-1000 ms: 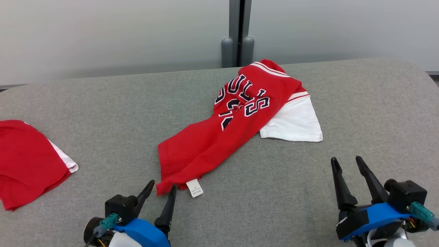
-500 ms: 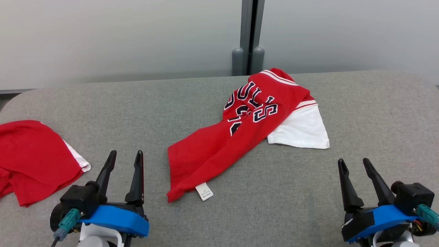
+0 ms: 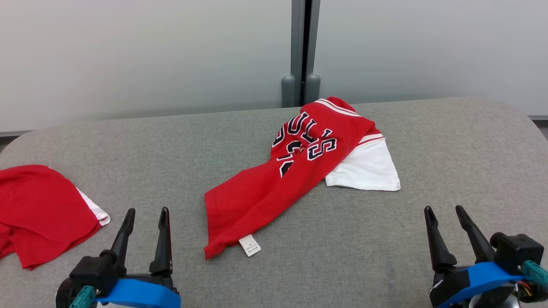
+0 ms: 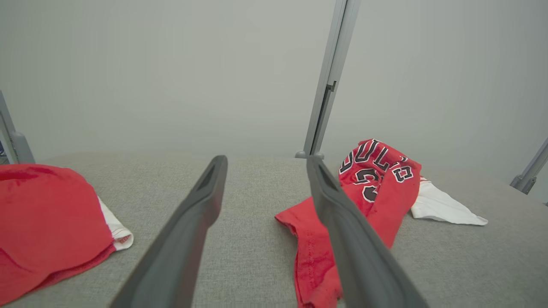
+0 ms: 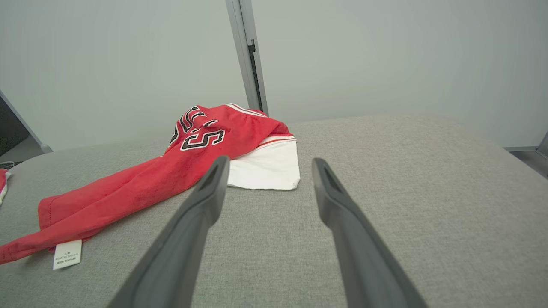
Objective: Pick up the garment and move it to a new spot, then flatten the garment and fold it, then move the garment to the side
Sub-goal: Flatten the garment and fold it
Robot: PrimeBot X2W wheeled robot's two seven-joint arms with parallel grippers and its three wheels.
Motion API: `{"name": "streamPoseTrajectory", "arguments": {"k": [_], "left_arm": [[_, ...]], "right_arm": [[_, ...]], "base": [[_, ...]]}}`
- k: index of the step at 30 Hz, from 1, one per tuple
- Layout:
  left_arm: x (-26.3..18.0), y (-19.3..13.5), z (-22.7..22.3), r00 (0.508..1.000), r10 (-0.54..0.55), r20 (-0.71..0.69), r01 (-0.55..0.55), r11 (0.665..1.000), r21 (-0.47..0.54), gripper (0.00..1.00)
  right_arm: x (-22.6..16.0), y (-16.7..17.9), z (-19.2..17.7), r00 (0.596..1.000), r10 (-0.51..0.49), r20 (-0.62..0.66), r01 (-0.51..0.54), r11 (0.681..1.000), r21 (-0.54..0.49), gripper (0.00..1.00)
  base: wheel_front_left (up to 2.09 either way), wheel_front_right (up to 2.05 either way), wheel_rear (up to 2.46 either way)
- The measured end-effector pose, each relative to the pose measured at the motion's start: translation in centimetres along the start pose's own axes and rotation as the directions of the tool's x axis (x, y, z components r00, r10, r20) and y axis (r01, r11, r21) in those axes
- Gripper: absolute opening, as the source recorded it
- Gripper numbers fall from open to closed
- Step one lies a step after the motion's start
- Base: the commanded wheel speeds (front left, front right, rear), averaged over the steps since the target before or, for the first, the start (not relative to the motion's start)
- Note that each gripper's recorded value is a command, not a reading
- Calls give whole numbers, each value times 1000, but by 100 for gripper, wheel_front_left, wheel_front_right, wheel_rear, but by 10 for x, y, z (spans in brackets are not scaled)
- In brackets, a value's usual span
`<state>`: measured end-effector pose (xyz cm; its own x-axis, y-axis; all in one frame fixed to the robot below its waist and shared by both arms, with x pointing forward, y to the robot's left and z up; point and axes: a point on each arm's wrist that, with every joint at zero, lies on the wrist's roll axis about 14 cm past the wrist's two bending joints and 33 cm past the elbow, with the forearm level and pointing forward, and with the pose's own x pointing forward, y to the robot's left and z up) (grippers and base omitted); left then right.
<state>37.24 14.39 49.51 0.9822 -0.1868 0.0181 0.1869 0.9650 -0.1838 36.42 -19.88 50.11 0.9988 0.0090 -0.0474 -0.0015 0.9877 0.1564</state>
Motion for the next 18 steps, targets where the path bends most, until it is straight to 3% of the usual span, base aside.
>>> {"name": "streamPoseTrajectory", "arguments": {"k": [18], "left_arm": [[-3,3,-18,999,-4,-46,5,1000,9,100]], "right_arm": [[2,0,-5,1000,0,-16,0,1000,-1,100]], "base": [[0,0,0]]}}
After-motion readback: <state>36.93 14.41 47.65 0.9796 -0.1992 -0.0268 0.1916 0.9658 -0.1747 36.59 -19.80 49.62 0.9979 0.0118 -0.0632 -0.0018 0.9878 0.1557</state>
